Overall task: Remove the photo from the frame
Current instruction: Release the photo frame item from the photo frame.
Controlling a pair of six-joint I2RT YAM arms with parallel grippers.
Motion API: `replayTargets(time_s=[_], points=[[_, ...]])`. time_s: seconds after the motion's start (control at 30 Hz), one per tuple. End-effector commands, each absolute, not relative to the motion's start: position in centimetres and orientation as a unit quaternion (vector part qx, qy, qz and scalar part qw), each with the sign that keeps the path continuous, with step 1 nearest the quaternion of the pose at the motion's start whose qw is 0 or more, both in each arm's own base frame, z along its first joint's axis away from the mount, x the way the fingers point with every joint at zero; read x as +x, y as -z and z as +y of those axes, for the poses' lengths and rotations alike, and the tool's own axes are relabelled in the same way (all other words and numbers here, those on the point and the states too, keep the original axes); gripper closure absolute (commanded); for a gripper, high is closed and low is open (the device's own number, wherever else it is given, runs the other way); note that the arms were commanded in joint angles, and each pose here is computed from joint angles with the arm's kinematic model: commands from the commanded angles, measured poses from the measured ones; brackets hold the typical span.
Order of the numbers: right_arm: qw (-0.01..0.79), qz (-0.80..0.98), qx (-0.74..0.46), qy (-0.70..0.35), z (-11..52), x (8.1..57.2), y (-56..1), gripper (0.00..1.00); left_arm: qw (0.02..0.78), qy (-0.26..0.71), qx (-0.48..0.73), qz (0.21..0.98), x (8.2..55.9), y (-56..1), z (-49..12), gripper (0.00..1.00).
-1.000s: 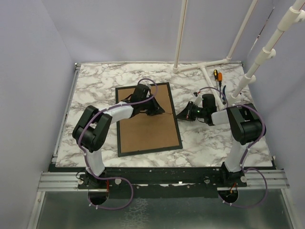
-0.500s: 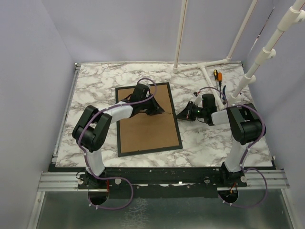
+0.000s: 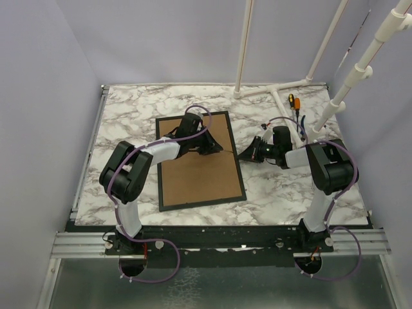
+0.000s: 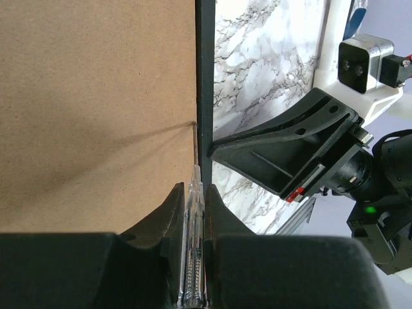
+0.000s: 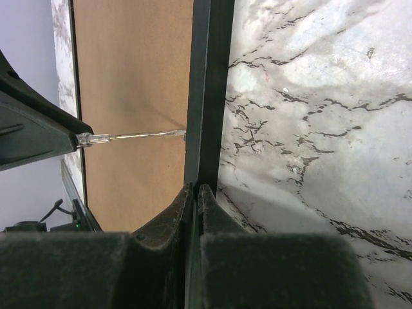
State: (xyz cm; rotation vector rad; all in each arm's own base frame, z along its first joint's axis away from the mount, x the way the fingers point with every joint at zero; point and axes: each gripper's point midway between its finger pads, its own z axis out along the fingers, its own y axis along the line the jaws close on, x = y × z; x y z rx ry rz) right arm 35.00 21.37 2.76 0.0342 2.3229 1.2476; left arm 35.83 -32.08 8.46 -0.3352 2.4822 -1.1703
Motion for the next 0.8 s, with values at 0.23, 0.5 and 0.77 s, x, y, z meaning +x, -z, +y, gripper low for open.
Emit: replayTargets(time_s=[0.23, 0.5, 0.77], points=[[0.243, 0.853, 0.007, -0.462, 21.8, 35.1, -2.4, 0.93, 0.18, 0.403, -0.127, 0.888, 35.3, -8.0, -30.5, 1.0], [0.244, 0.853, 0.006, -0.462, 21.8, 35.1, -2.5, 0.93, 0.174, 0.406, -0.126, 0.888, 35.1, -7.9, -30.5, 1.0], [0.243, 0.853, 0.007, -0.462, 21.8, 35.2, -2.4, 0.94, 0.166, 0.415, -0.121, 0.886, 35.0, -8.0, -31.0, 1.0]])
